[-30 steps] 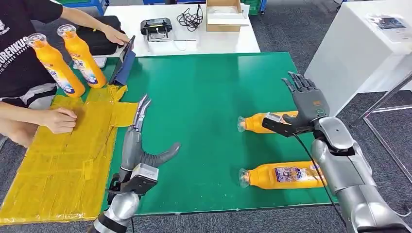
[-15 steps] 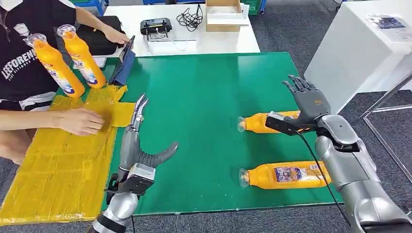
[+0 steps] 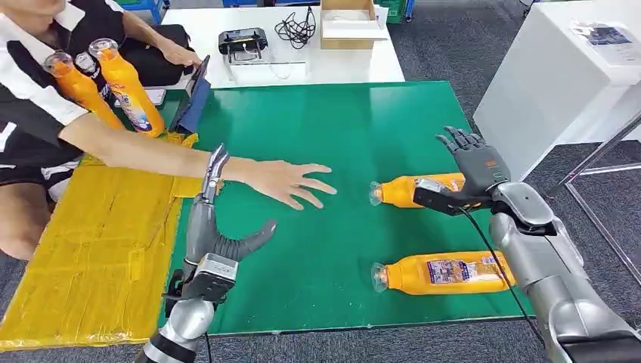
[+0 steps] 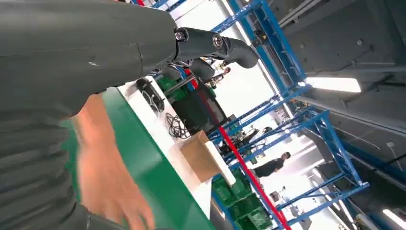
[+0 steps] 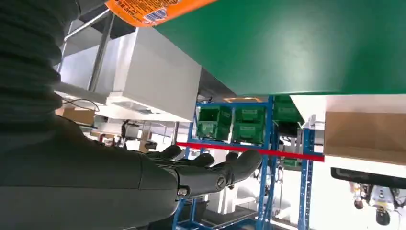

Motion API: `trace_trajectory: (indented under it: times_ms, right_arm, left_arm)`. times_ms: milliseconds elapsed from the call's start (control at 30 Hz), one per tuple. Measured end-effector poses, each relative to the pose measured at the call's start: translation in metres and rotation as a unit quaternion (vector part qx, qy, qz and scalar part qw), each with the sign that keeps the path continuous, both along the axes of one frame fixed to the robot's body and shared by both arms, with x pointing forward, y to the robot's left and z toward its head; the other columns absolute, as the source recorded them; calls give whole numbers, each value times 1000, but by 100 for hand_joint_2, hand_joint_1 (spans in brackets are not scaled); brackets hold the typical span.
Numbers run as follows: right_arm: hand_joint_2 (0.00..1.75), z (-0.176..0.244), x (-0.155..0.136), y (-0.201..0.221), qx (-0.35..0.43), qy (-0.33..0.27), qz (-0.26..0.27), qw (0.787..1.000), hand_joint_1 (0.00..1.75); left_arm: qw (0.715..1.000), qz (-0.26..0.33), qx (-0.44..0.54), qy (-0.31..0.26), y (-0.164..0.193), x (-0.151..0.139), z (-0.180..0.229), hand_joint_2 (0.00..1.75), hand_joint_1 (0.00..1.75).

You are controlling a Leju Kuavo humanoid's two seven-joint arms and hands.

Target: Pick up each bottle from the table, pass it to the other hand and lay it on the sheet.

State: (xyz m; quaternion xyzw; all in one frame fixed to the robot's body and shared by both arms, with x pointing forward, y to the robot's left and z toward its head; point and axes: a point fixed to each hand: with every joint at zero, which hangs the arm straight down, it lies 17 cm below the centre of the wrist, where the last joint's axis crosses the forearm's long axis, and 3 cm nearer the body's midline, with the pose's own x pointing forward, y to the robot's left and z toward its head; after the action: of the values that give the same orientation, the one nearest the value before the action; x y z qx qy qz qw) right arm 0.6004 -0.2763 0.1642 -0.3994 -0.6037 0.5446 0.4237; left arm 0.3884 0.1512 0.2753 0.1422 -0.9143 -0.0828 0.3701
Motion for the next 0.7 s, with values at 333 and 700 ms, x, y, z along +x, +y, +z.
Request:
trace_trajectory:
  times_ms: [333,700]
  right_arm:
    - [175,-5,2,-2,-6,9,-2,1000,0]
    - [175,-5,5,-4,-7,8,-7,1000,0]
  left_arm:
    - [1000,2,0,-2,1,0,1,175,0]
    - [1000,3,-7,-1,2,0,0,175,0]
